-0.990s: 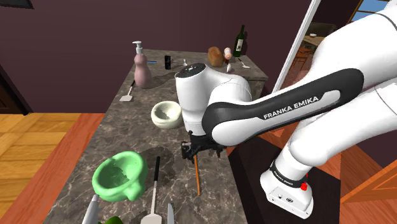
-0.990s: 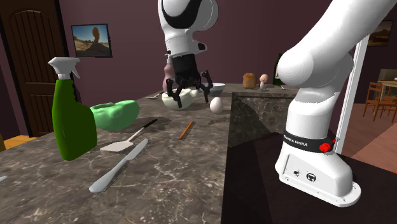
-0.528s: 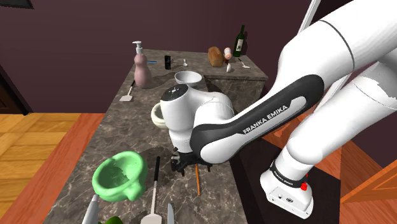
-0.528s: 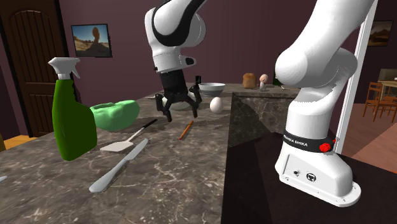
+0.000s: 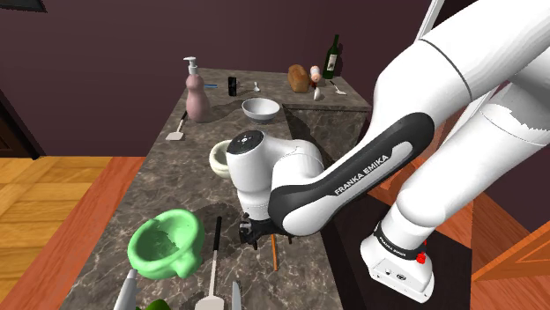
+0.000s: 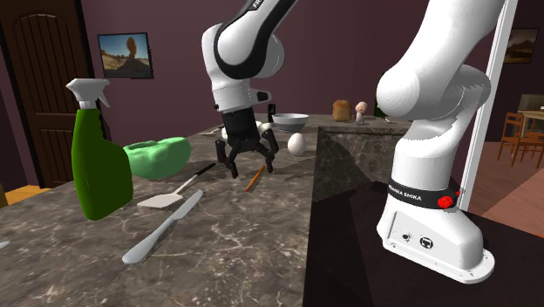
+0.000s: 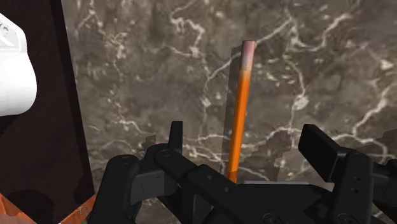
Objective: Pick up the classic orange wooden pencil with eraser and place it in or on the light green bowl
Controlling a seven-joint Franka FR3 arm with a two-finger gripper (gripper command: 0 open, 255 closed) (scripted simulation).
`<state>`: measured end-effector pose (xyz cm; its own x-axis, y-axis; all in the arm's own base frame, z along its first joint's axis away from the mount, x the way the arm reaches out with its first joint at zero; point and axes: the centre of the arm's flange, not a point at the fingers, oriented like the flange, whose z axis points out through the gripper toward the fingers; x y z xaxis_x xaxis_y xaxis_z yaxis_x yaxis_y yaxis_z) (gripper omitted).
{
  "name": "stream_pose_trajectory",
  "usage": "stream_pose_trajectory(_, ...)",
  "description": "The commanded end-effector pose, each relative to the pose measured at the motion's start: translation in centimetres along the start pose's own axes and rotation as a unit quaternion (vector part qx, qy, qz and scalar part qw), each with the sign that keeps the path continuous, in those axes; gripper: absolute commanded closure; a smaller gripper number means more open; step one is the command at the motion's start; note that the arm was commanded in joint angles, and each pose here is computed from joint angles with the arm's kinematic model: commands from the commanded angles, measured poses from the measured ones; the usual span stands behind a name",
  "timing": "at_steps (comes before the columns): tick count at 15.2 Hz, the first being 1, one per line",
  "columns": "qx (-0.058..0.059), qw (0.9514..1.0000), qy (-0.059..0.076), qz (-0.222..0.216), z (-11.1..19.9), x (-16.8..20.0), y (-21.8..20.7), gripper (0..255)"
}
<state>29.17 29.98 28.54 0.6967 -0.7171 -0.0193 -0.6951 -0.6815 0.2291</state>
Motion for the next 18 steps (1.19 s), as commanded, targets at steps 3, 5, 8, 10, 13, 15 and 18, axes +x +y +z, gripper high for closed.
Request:
stream_pose_trajectory(3,0.000,1.0000,0.000,0.000,0.0,0.0,0.0,0)
stream_pose_trajectory(5,0.000,1.0000,0.000,0.000,0.0,0.0,0.0,255)
stream_pose_trajectory(8,0.000,1.0000,0.000,0.000,0.0,0.0,0.0,255)
stream_pose_trajectory(10,0.000,1.0000,0.000,0.000,0.0,0.0,0.0,255)
stream_pose_trajectory(13,0.000,1.0000,0.000,0.000,0.0,0.0,0.0,255)
stream_pose_trajectory(15,0.000,1.0000,0.000,0.000,-0.5,0.0,0.1,255)
stream_pose_trajectory(18,0.000,1.0000,0.000,0.000,-2.0,0.0,0.5,255)
